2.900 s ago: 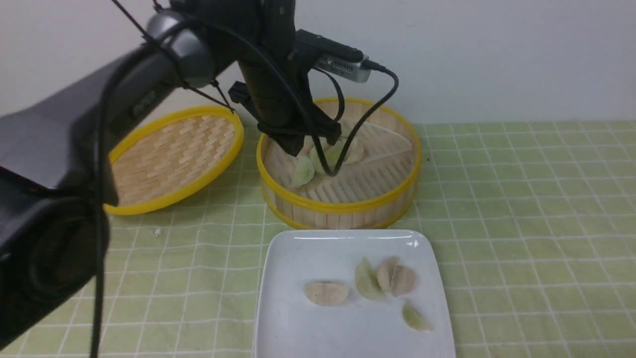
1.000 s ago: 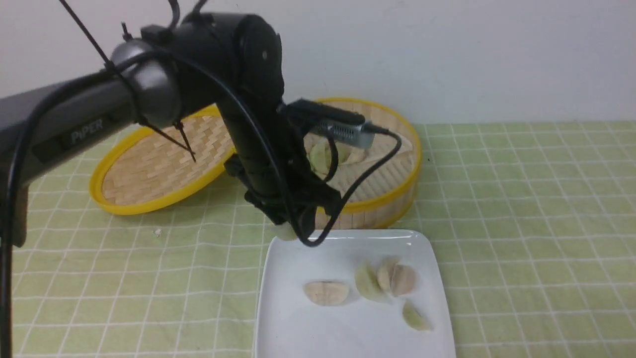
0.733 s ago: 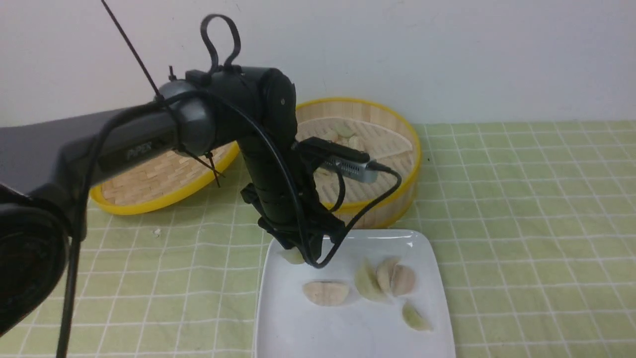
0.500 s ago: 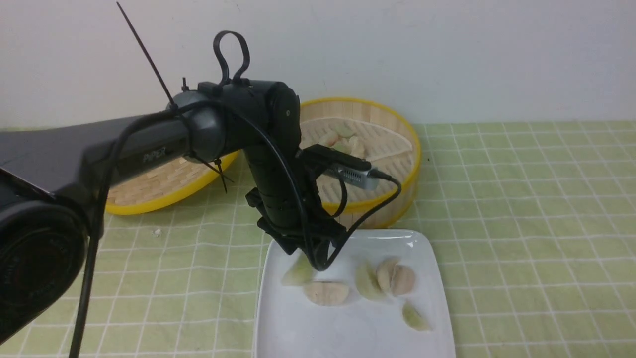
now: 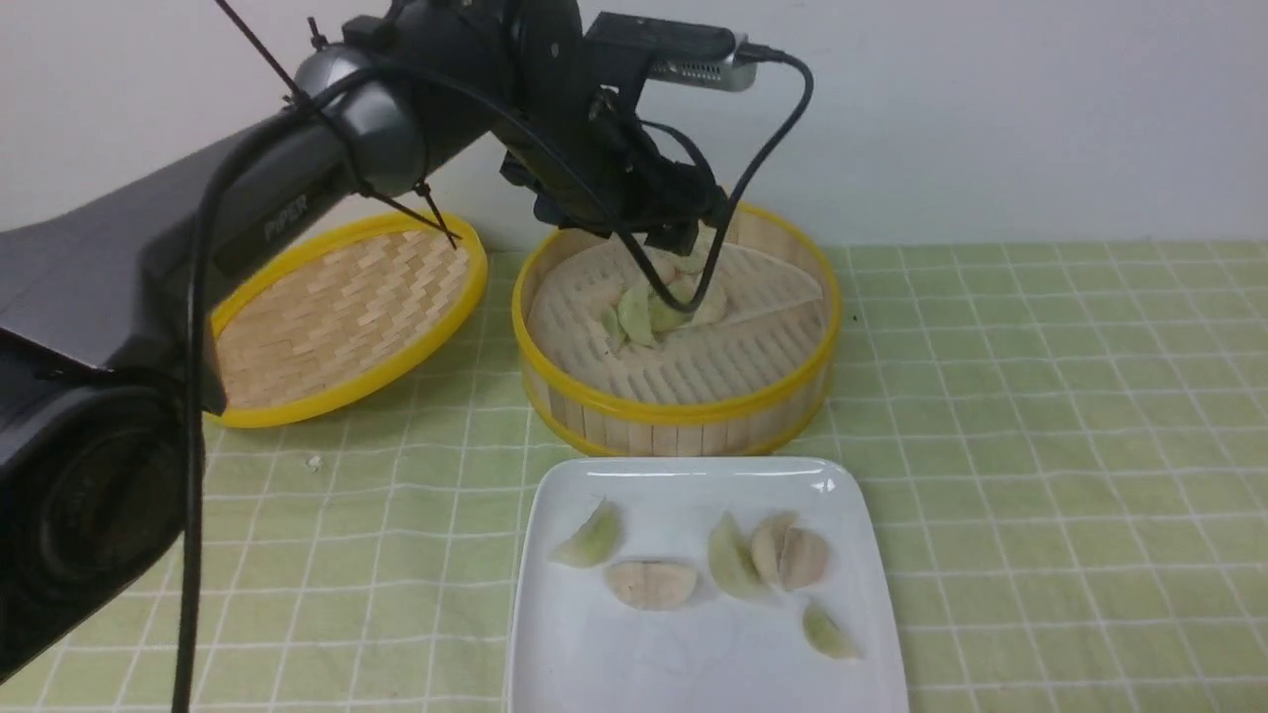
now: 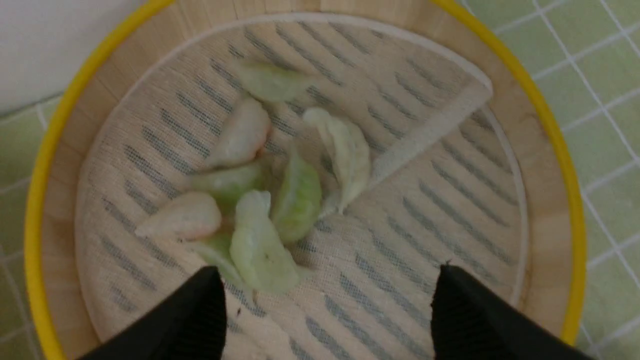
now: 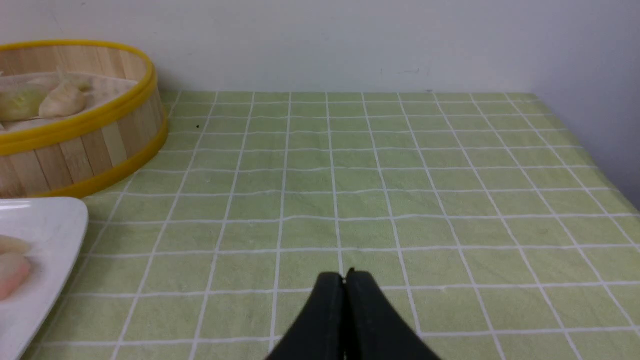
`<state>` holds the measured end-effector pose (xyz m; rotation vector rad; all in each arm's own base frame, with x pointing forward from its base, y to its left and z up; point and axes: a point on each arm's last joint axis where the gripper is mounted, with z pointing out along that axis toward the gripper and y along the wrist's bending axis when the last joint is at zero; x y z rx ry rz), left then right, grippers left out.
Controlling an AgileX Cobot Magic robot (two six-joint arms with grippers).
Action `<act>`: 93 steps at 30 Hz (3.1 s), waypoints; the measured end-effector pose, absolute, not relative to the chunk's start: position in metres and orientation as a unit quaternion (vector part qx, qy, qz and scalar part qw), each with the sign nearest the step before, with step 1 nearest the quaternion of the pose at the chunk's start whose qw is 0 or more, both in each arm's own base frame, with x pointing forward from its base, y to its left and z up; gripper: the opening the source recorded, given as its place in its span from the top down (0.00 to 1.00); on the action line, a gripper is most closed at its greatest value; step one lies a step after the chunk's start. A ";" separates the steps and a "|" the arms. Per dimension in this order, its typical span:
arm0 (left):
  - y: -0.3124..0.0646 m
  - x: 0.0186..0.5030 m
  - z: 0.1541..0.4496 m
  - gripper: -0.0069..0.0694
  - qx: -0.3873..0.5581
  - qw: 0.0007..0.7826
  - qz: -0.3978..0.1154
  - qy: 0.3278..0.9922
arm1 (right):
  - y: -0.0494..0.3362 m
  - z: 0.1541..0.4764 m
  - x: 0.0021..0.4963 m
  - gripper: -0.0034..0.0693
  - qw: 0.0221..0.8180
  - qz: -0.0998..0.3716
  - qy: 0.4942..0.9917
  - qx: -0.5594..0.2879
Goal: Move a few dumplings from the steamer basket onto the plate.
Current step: Use the left arm to grab a dumpling from the steamer, then use the left arm to put the dumpling into the plate, then use the left arm to grab a dumpling from the steamer
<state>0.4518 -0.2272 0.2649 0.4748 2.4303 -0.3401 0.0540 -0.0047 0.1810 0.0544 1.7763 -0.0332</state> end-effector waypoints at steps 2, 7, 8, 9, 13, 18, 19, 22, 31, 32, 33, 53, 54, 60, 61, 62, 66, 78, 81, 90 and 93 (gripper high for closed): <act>-0.229 0.459 0.250 0.26 0.180 0.317 -0.122 0.923 | -0.005 0.181 0.054 0.97 0.630 -0.014 0.776 0.024; -0.229 0.476 0.203 0.26 0.183 0.312 -0.092 0.928 | -0.005 0.181 0.054 0.97 0.630 -0.014 0.776 0.024; -0.228 0.478 0.198 0.26 0.181 0.314 -0.089 0.928 | -0.005 0.181 0.054 0.97 0.630 -0.014 0.776 0.024; -0.228 0.480 0.193 0.26 0.181 0.316 -0.088 0.927 | -0.005 0.181 0.054 0.97 0.630 -0.014 0.776 0.024; -0.230 0.486 0.181 0.26 0.179 0.330 -0.088 0.923 | -0.005 0.181 0.054 0.97 0.630 -0.014 0.776 0.024; -0.231 0.489 0.173 0.38 0.177 0.337 -0.091 0.920 | -0.005 0.181 0.054 0.97 0.630 -0.014 0.776 0.024; -0.231 0.489 0.171 0.43 0.177 0.336 -0.090 0.921 | -0.005 0.181 0.054 0.97 0.630 -0.014 0.776 0.024; -0.232 0.491 0.164 0.63 0.177 0.333 -0.091 0.922 | -0.005 0.181 0.054 0.97 0.630 -0.014 0.776 0.024; -0.229 0.484 0.177 0.65 0.179 0.310 -0.084 0.930 | -0.005 0.181 0.054 0.97 0.630 -0.014 0.776 0.024; -0.227 0.481 0.183 0.65 0.180 0.303 -0.083 0.932 | -0.005 0.181 0.054 0.97 0.630 -0.014 0.776 0.024; -0.226 0.478 0.192 0.65 0.181 0.300 -0.081 0.933 | -0.005 0.181 0.054 0.97 0.630 -0.014 0.776 0.024; -0.198 0.345 0.325 0.65 0.285 0.154 -0.141 0.936 | -0.005 0.181 0.054 0.97 0.631 -0.014 0.775 0.024; -0.200 0.338 0.317 0.65 0.290 0.138 -0.142 0.936 | -0.005 0.181 0.054 0.97 0.631 -0.014 0.775 0.024; -0.218 0.293 0.238 0.65 0.329 0.010 -0.130 0.935 | -0.005 0.181 0.054 0.97 0.631 -0.014 0.775 0.024; -0.222 0.289 0.223 0.65 0.329 0.005 -0.131 0.935 | -0.005 0.181 0.054 0.97 0.631 -0.014 0.775 0.024; -0.224 0.288 0.218 0.65 0.329 0.002 -0.131 0.935 | -0.005 0.181 0.054 0.97 0.631 -0.014 0.775 0.024; -0.234 0.287 0.193 0.65 0.331 -0.015 -0.129 0.935 | -0.005 0.181 0.054 0.97 0.631 -0.014 0.775 0.024; -0.241 0.296 0.171 0.32 0.319 -0.003 -0.133 0.938 | -0.005 0.181 0.054 0.97 0.631 -0.014 0.775 0.024; -0.244 0.304 0.183 0.25 0.330 0.016 -0.128 0.935 | -0.005 0.181 0.054 0.97 0.631 -0.014 0.775 0.024; -0.226 0.361 0.294 0.72 0.311 0.159 -0.063 0.935 | -0.005 0.181 0.054 0.97 0.631 -0.014 0.775 0.024; -0.211 0.383 0.319 0.88 0.268 0.229 -0.083 0.932 | -0.005 0.181 0.054 0.97 0.631 -0.014 0.775 0.024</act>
